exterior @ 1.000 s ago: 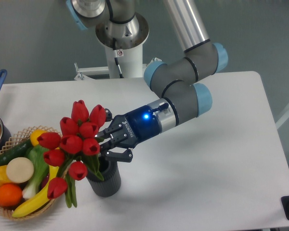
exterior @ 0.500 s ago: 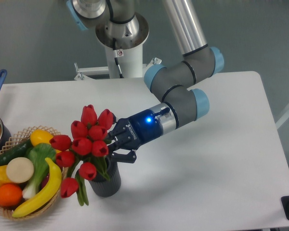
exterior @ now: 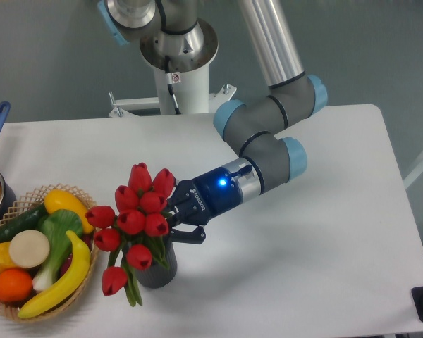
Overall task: Insert the flowers into the vase
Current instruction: 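Push the tulip bunch further down into the vase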
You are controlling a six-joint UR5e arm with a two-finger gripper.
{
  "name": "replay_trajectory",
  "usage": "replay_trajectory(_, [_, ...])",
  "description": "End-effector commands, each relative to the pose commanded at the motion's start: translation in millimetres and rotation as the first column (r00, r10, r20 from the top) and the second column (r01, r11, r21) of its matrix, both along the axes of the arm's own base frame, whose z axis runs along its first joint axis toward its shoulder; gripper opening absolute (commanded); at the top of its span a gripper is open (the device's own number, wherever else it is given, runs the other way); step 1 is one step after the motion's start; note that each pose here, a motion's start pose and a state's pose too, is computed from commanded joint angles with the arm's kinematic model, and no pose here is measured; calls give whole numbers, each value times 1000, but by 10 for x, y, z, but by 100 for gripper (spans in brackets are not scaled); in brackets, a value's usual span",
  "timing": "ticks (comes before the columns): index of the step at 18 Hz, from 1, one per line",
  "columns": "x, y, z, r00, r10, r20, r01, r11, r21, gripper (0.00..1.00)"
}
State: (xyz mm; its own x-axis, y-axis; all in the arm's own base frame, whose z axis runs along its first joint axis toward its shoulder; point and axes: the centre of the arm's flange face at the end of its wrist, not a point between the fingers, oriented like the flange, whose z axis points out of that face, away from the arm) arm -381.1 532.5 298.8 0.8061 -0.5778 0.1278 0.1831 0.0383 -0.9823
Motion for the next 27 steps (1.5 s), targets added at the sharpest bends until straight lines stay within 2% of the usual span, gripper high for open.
replay_trajectory(16, [63, -86, -410, 1000, 22, -19, -21, 1000, 11, 26])
replay_trajectory(24, [98, -98, -489, 999, 23, -23, -23, 1000, 13, 27])
replay_trajectory(25, [98, -98, -489, 999, 23, -23, -23, 1000, 13, 28])
replay_trajectory(27, [90, -104, -489, 999, 25, -27, -25, 1000, 16, 37])
